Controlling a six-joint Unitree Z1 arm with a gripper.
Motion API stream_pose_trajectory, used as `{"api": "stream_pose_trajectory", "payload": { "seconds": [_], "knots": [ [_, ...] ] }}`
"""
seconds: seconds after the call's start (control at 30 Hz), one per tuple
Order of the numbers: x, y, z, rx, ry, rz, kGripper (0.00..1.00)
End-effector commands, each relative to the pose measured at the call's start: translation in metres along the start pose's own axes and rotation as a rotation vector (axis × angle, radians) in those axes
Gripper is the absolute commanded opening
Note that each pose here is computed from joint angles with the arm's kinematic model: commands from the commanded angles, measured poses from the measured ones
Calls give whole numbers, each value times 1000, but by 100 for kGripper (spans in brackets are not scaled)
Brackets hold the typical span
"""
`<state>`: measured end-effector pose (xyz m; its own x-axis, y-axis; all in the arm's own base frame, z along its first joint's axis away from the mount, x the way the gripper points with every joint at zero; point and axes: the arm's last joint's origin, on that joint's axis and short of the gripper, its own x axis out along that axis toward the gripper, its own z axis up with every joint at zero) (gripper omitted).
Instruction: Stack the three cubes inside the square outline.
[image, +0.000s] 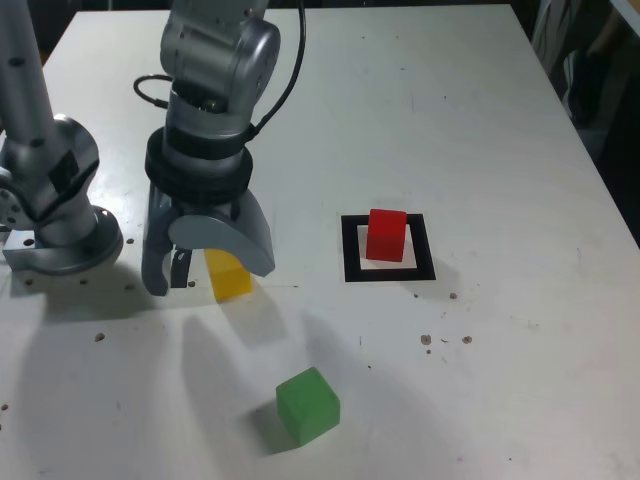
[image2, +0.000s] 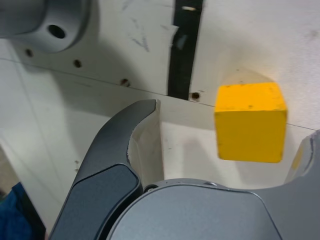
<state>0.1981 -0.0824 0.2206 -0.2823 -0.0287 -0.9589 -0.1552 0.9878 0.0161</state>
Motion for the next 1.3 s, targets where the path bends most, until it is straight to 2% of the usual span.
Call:
{"api": "stream_pose_trajectory", "payload": {
  "seconds": [0.0,0.2,0.33,0.43,0.53,0.63,0.73,0.9,1.13,1.27],
  "knots": [
    [3,0,1,1,-14,-2,96],
    [10,0,6,3,-53,-6,96],
    [14,2,10,-5,-54,7,94],
    [19,3,16,-9,-41,13,90],
    [23,5,21,-13,-22,16,82],
    [24,6,22,-16,-20,21,72],
    [23,6,23,-20,-29,30,64],
    [22,7,23,-28,-44,45,57],
    [17,8,22,-54,-69,52,30],
    [9,9,19,-59,-82,52,21]
  ]
}}
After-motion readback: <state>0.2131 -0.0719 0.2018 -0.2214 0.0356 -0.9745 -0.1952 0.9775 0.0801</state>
